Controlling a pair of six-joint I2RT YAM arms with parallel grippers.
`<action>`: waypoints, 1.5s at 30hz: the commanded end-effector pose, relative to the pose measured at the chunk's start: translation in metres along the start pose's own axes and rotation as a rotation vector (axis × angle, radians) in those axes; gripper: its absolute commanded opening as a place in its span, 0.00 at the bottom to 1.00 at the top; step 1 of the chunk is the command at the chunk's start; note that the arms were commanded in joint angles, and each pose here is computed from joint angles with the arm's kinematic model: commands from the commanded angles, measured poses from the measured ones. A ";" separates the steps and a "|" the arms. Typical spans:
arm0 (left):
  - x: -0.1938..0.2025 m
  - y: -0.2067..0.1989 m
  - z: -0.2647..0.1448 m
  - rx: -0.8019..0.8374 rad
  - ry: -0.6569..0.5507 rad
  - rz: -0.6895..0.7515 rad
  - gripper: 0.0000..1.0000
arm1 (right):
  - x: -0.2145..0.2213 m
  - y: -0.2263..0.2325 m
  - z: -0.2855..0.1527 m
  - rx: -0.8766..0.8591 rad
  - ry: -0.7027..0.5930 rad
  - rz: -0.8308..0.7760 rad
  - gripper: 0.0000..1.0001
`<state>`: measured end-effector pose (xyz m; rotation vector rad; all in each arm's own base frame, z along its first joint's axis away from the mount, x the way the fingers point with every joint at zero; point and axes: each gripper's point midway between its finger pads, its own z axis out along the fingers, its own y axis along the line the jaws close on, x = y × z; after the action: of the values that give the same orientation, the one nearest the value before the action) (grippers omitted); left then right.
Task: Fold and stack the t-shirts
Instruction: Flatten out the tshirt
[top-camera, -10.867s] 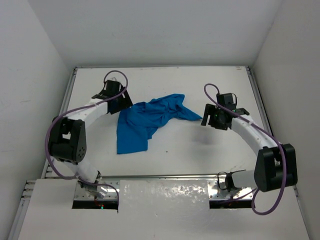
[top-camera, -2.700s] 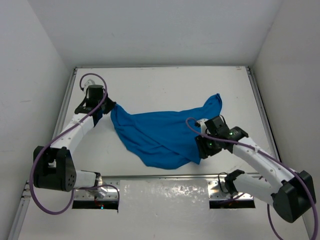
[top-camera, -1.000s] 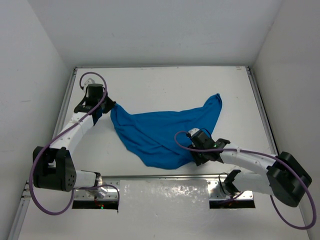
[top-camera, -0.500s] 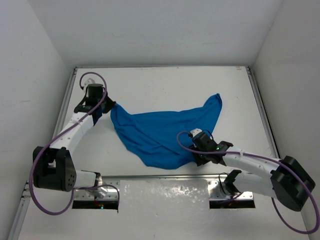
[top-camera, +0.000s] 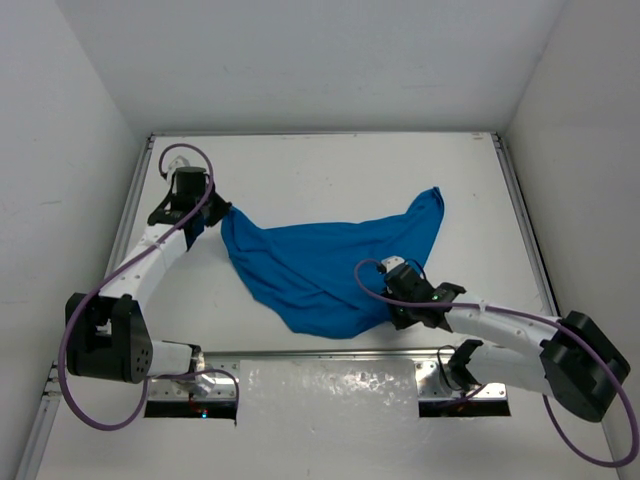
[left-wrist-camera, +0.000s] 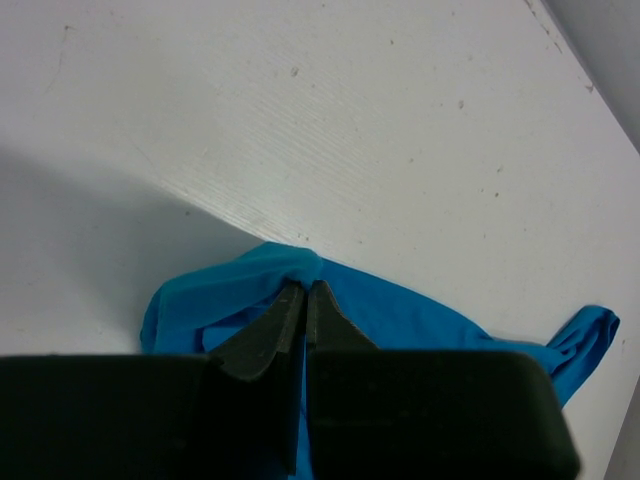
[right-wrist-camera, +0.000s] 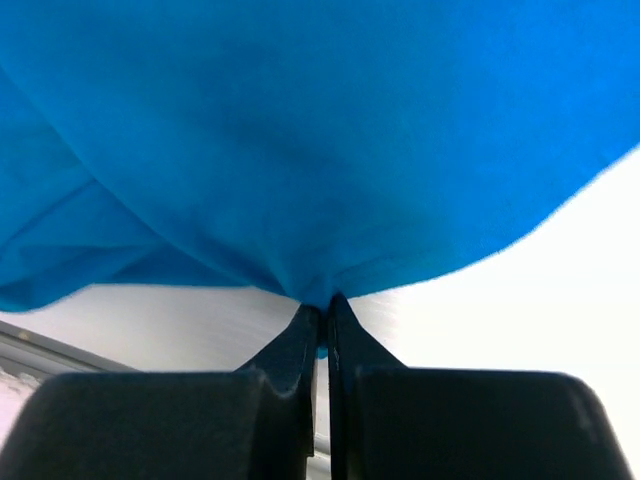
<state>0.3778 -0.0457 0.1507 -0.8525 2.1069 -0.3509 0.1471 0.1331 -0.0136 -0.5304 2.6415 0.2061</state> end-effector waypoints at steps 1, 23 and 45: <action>-0.024 -0.021 -0.013 0.056 -0.055 -0.019 0.00 | -0.008 -0.004 -0.011 0.040 -0.010 0.021 0.00; -0.140 -0.106 -0.268 0.427 -0.346 -0.189 0.00 | -0.250 -0.086 -0.371 0.549 -0.745 0.215 0.00; -0.192 -0.182 -0.282 0.524 -0.331 -0.096 0.00 | -0.306 -0.105 -0.438 0.790 -0.940 0.108 0.00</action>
<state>0.2864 -0.0520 0.5509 -0.6516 1.5110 -0.7111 0.2375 0.0136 0.5233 0.1176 1.5947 -0.3051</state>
